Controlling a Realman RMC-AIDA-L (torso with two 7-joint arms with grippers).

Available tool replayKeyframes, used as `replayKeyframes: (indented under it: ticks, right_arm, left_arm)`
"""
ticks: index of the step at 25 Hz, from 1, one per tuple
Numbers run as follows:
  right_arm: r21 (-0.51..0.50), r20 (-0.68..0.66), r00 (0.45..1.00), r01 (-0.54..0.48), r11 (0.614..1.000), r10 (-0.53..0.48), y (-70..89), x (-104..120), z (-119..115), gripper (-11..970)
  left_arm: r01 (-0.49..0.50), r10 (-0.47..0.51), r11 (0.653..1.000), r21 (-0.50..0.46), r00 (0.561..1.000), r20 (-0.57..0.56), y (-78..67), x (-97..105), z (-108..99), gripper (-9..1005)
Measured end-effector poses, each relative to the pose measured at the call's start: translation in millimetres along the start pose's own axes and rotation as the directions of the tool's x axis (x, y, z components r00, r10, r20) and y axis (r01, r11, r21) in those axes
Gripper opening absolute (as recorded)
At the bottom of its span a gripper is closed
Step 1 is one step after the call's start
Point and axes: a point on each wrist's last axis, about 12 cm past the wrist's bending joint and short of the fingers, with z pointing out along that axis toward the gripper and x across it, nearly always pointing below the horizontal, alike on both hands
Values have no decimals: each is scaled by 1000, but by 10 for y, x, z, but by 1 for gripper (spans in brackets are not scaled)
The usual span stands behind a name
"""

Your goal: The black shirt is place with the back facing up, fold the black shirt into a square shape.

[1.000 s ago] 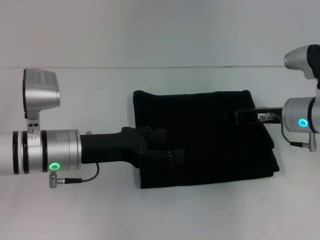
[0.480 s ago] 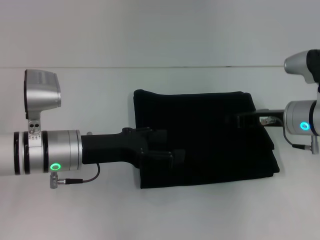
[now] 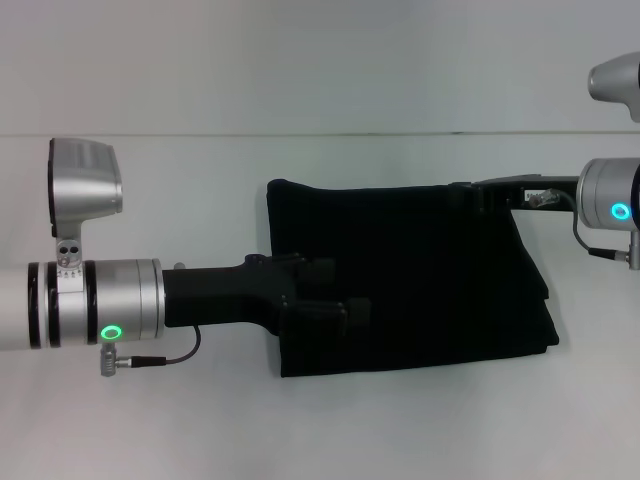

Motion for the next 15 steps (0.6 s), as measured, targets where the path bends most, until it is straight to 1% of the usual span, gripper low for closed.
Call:
replayKeyframes:
  ticks: [4, 9, 15]
  right_arm:
    - [50, 2, 1000, -2, 999, 1, -36, -3, 47, -2]
    - [85, -27, 1000, -7, 996, 10, -61, 67, 109, -1]
    - [130, -20, 1000, -14, 991, 16, -128, 100, 95, 0]
  left_arm:
    - [1, -1, 1000, 0, 1000, 1, 0, -3, 0, 920]
    - [8, -8, 1000, -1, 1000, 2, 6, -12, -6, 920]
    - [7, -7, 1000, -5, 1000, 2, 14, -18, -14, 919]
